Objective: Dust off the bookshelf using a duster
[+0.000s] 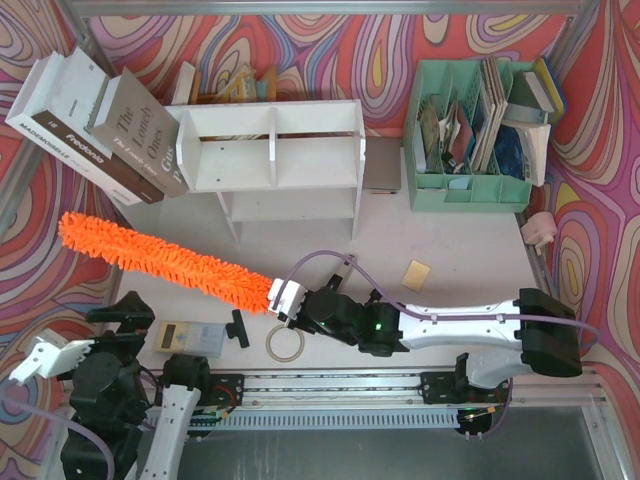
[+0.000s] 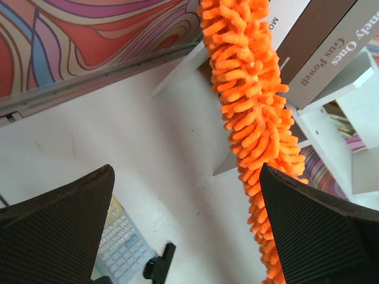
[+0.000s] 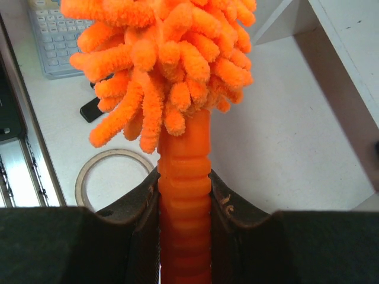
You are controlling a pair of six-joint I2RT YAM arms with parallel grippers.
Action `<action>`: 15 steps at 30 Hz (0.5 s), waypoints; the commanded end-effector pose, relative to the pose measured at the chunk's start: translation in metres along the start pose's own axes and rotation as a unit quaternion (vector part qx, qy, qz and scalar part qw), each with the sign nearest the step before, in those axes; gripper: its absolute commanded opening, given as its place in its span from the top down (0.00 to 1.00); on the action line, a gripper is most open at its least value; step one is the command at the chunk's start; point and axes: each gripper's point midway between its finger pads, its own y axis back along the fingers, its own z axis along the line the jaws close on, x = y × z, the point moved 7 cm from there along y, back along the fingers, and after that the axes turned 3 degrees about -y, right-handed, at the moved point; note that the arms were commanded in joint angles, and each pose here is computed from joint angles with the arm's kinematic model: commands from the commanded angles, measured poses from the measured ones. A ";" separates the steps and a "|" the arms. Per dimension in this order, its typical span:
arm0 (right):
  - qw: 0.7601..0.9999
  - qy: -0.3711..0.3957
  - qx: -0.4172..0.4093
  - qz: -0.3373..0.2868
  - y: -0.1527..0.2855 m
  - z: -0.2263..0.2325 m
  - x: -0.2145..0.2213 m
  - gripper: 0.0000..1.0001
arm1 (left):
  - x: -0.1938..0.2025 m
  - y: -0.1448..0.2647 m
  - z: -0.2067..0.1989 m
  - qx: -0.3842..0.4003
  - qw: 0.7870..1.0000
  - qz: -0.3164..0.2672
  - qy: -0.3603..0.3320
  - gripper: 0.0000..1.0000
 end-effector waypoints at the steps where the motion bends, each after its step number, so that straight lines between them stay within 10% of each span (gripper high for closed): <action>1: 0.999 0.006 0.031 -0.043 0.012 -0.005 -0.028 1.00 | -0.003 0.004 0.004 0.014 0.998 0.000 -0.065 0.02; 15: 0.982 0.070 0.149 -0.092 0.032 -0.046 -0.094 1.00 | -0.009 0.008 -0.002 0.053 0.993 -0.003 -0.107 0.02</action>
